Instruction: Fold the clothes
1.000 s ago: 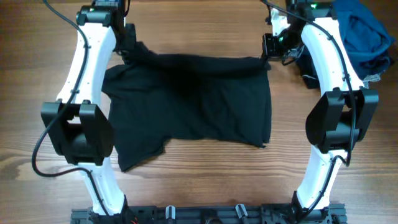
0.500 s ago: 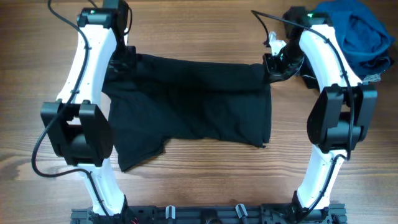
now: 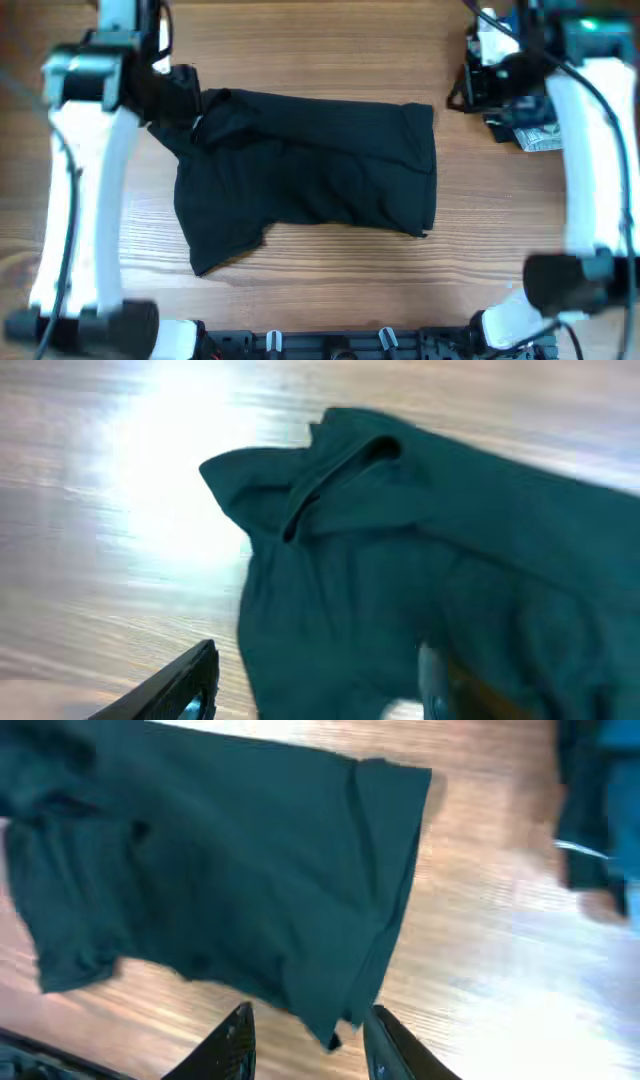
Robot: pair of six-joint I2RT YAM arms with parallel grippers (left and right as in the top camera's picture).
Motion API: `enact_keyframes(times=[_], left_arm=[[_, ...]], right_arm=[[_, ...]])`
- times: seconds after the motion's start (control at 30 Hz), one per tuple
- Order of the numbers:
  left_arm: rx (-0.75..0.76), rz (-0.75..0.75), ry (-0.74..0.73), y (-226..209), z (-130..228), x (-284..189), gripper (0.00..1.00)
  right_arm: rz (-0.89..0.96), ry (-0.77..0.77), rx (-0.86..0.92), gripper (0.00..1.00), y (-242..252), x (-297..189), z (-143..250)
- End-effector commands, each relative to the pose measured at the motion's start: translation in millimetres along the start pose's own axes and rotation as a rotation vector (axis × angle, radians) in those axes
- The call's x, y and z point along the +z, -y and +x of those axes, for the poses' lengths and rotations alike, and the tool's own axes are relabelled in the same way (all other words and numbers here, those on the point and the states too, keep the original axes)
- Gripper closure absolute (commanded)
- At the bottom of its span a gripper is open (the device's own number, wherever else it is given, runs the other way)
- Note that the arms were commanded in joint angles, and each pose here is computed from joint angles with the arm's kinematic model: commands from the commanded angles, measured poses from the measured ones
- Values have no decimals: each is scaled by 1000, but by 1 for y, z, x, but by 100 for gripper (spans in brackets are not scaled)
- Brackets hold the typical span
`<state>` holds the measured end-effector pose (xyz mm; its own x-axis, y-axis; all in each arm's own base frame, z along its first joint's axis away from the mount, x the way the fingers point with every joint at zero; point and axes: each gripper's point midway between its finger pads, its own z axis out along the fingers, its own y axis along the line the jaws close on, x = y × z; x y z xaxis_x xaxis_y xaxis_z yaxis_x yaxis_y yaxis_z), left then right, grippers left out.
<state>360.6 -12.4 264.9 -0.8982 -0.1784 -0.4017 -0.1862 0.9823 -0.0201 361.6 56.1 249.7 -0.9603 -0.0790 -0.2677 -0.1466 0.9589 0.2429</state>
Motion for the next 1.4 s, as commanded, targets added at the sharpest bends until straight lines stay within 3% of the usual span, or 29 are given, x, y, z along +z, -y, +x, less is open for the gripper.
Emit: enact_keyframes(times=[0.0,0.13,0.23,0.3,0.4,0.5,0.73,0.83,0.9,0.97,1.0,1.1,1.2,1.33,1.37], left_arm=[[-151,48,-23,-1,27,-34,38],[-229,24,-144,-5,73,-43,39],[-311,13,-179,-6,108,-36,38],[-402,-5,-204,-13,141,-19,36],[-460,20,-246,-12,180,20,34],[-464,53,-311,-6,216,74,32],[-462,6,-406,-13,265,127,39],[-463,38,-391,-9,268,139,35],[-462,41,-386,-8,267,140,24],[-462,39,-388,-8,266,142,21],[-480,22,-413,-9,271,143,15],[-584,-53,-489,-13,285,149,13],[-613,-88,-526,-12,289,164,21],[-612,-73,-506,-8,281,179,43],[-612,-67,-491,-8,278,181,53]], right_arm=[[39,68,68,74,-7,-47,27],[35,49,159,74,-12,-53,77],[-6,-2,222,68,-12,-19,113],[-23,-85,341,69,-6,25,137],[-54,-140,362,69,-6,71,153],[-15,-164,350,62,1,107,169],[20,-183,335,57,18,166,208],[16,-173,352,57,19,174,213],[12,-150,350,53,19,175,207],[11,-144,358,50,19,175,205],[12,-143,374,50,19,175,205],[13,-136,406,50,19,176,203],[15,-116,427,51,20,176,198],[7,-81,433,51,20,177,190],[6,-77,431,52,20,177,189]])
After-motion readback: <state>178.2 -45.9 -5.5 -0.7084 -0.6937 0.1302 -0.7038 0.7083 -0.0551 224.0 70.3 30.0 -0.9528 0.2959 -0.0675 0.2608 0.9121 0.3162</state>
